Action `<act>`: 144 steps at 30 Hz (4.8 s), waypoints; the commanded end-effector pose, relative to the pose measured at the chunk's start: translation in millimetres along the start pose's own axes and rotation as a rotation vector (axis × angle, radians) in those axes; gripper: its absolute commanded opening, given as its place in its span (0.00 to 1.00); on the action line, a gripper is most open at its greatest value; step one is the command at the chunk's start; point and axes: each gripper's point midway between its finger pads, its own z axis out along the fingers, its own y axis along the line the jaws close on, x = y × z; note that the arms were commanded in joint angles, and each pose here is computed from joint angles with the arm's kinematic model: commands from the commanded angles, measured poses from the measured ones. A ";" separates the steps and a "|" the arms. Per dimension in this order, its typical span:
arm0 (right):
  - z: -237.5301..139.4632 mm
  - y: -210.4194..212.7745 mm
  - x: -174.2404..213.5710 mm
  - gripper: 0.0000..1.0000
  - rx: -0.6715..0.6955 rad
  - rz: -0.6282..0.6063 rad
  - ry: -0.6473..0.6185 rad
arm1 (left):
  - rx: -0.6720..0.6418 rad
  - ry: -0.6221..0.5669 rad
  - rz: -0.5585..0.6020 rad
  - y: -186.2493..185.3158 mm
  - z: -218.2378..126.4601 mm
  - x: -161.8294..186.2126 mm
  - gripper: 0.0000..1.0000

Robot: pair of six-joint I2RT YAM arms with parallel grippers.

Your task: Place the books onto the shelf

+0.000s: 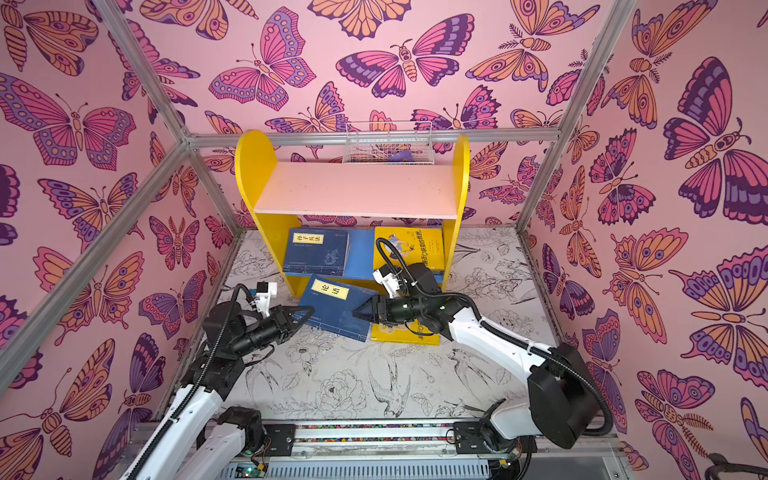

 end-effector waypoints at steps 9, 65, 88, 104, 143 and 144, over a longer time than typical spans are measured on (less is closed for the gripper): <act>-21.7 24.0 -4.9 0.76 -0.138 -0.045 -0.113 | 0.140 -0.103 0.032 -21.4 -6.5 -12.8 0.00; -133.1 97.8 -56.3 0.70 0.019 -0.394 -0.442 | 0.200 -0.069 -0.003 0.8 -2.6 6.8 0.00; -52.1 70.3 -8.0 0.76 -0.380 -0.068 -0.167 | 0.560 -0.077 0.091 -88.3 -18.4 -16.9 0.00; -55.4 91.4 -30.1 0.00 -0.378 -0.113 -0.272 | 0.417 -0.085 0.096 -55.5 -9.6 -9.8 0.00; 96.9 32.9 -171.3 0.00 -0.238 -0.154 -0.139 | -0.574 -0.491 -0.134 106.6 -92.9 -17.3 0.63; 99.1 29.3 -171.8 0.00 -0.230 -0.149 -0.139 | -0.574 -0.488 -0.136 107.1 -92.6 -16.6 0.63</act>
